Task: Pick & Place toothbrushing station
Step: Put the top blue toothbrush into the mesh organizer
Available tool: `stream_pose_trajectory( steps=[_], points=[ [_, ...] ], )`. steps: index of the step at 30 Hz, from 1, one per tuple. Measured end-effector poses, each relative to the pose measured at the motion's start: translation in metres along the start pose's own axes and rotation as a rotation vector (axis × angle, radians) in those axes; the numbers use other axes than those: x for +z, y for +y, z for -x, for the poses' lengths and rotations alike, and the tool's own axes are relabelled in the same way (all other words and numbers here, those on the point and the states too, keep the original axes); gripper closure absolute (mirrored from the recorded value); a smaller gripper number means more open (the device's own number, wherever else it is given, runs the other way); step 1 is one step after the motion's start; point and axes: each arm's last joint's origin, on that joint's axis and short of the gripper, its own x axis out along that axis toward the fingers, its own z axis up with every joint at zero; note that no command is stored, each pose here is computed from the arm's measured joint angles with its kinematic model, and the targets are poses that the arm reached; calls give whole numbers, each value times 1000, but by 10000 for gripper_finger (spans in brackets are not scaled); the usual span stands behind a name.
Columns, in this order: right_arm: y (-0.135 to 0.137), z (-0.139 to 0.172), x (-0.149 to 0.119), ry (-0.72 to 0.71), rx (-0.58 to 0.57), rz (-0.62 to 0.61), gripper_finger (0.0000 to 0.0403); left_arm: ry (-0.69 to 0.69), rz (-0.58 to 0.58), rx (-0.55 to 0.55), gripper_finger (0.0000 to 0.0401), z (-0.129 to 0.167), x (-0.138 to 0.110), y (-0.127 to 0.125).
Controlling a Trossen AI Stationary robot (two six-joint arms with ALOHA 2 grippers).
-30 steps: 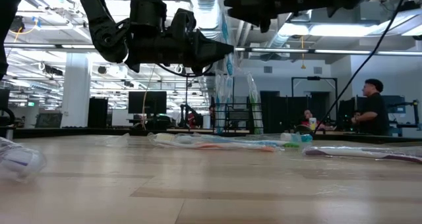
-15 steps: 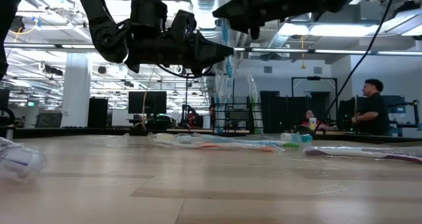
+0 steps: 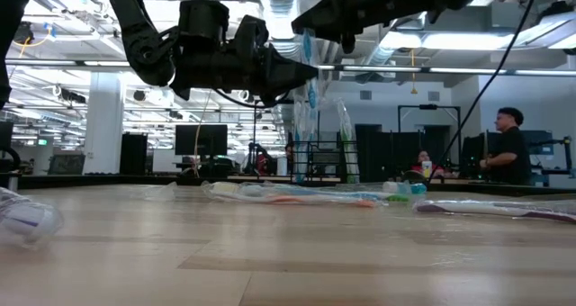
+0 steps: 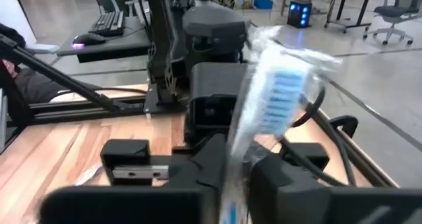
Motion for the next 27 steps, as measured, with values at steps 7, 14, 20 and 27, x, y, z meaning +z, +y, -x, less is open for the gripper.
stream_pose_trajectory(
  steps=[7,14,20,27],
  points=[
    [0,0,-1,10,34,-1,393,1,-2,-1,361,0,0,0],
    [-2,0,-1,15,26,6,397,-5,2,1,315,1,1,2],
    [-13,0,-1,17,-8,-2,398,4,31,37,301,8,-2,14],
    [-26,4,0,19,-67,-6,398,20,47,75,302,29,-3,19]
  ],
)
